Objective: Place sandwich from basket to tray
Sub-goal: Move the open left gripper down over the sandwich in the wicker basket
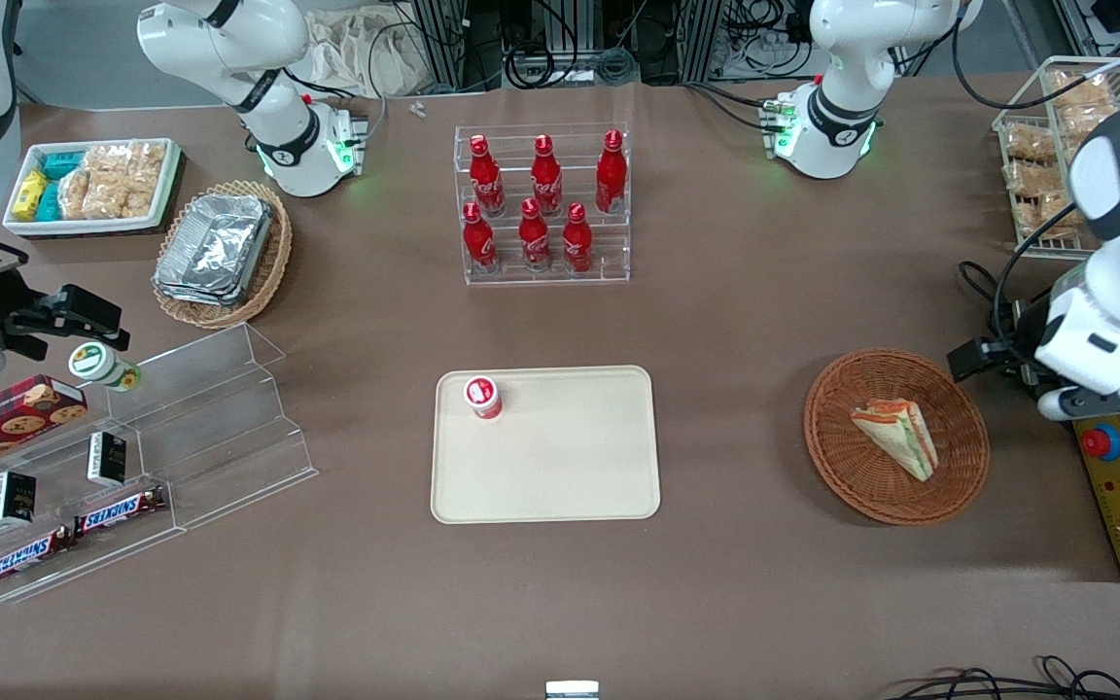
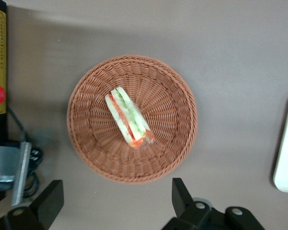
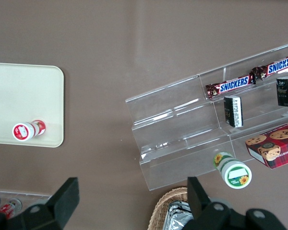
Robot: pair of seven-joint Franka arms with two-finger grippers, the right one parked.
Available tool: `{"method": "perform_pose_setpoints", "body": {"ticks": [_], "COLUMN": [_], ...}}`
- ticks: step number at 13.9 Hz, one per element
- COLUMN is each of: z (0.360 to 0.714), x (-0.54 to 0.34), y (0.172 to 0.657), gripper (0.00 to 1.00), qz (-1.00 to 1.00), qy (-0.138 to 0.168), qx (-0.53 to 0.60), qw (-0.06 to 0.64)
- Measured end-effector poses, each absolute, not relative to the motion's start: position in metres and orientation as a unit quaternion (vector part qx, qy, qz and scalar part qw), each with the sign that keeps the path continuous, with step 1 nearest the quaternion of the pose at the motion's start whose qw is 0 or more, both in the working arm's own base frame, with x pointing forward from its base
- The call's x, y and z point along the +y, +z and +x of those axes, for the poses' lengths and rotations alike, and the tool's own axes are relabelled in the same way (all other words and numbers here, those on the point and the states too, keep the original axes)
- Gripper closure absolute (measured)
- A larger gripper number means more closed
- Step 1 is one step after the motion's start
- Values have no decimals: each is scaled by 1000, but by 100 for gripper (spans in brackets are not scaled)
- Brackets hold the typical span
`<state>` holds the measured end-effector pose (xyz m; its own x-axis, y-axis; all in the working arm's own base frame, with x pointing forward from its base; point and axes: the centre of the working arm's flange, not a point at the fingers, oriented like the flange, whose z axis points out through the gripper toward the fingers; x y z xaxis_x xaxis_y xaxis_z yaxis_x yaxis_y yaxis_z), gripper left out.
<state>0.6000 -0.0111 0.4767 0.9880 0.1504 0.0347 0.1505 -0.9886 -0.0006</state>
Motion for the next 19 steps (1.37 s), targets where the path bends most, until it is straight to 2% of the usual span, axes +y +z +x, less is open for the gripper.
{"method": "perform_pose_setpoints", "body": {"ticks": [5, 11, 16, 19], "z": [604, 621, 610, 607], "x": [10, 6, 6, 6], "y": [399, 332, 274, 260], "gripper": [0, 0, 0, 2], "qz": [-984, -954, -948, -947], "qy": [5, 5, -2, 4], "qx": [-180, -298, -317, -321], "qw": [-2, -13, -21, -21]}}
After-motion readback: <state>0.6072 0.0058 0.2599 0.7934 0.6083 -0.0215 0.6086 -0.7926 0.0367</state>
